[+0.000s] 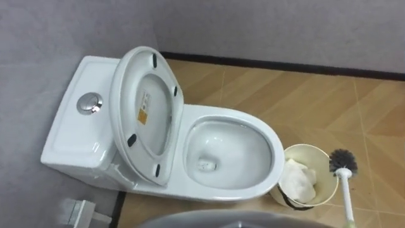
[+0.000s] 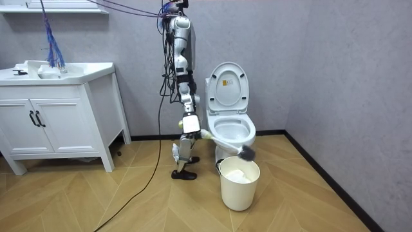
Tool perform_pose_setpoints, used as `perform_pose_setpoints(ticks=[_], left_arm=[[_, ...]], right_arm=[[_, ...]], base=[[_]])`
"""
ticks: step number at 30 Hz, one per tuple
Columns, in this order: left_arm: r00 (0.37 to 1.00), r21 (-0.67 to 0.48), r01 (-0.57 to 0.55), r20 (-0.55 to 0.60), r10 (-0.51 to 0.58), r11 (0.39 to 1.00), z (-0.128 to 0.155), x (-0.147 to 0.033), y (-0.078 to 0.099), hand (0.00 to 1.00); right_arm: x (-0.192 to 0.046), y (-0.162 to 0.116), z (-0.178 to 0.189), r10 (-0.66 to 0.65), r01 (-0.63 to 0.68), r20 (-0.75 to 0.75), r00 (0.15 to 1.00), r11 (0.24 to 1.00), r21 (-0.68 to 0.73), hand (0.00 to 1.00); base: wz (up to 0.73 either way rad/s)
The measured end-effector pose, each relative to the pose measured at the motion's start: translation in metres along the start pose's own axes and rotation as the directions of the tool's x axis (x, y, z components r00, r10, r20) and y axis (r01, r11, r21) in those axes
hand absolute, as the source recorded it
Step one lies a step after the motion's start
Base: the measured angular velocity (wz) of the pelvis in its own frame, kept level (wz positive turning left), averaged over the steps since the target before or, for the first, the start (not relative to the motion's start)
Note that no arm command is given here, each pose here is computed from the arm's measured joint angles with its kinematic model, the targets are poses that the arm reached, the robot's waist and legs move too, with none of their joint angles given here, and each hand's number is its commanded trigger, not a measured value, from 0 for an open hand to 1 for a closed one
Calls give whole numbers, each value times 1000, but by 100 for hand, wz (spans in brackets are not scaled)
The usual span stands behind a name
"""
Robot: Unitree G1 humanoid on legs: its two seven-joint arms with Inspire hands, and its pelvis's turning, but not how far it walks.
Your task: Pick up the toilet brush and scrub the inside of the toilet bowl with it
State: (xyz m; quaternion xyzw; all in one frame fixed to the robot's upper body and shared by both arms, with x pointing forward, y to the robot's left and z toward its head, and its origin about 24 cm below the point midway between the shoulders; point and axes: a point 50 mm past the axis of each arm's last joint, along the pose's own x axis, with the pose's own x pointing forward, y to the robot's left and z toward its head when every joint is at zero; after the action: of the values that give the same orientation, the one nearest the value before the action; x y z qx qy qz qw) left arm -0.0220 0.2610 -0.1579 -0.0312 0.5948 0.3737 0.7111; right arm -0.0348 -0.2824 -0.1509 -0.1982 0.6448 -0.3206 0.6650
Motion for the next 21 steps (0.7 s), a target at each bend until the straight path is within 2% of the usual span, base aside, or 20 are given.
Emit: perform_pose_setpoints(ticks=[3,4,5,6,10,21], left_arm=[[1000,55,12,9,-12,998,6,1,-6,0],[1000,70,13,13,-14,997,7,1,-7,0],[1000,79,13,13,-14,997,7,1,-7,0],[1000,91,12,13,-14,996,6,1,-7,0],[1000,163,11,18,-14,987,6,1,-7,0],[1000,262,0,-10,2,965,-2,1,-3,0]], right_arm=[[0,1,-1,2,-2,-19,1000,1000,9,100],[0,1,-1,2,-2,-22,1000,1000,9,73],[0,1,-2,2,-2,-25,1000,1000,7,14],[0,1,-1,3,-2,-25,1000,1000,7,0],[0,2,2,4,-4,-19,1000,1000,2,0],[0,6,14,36,-36,4,999,999,-38,0]], base=[[-8],[-19],[-23],[-15],[-7],[-4]])
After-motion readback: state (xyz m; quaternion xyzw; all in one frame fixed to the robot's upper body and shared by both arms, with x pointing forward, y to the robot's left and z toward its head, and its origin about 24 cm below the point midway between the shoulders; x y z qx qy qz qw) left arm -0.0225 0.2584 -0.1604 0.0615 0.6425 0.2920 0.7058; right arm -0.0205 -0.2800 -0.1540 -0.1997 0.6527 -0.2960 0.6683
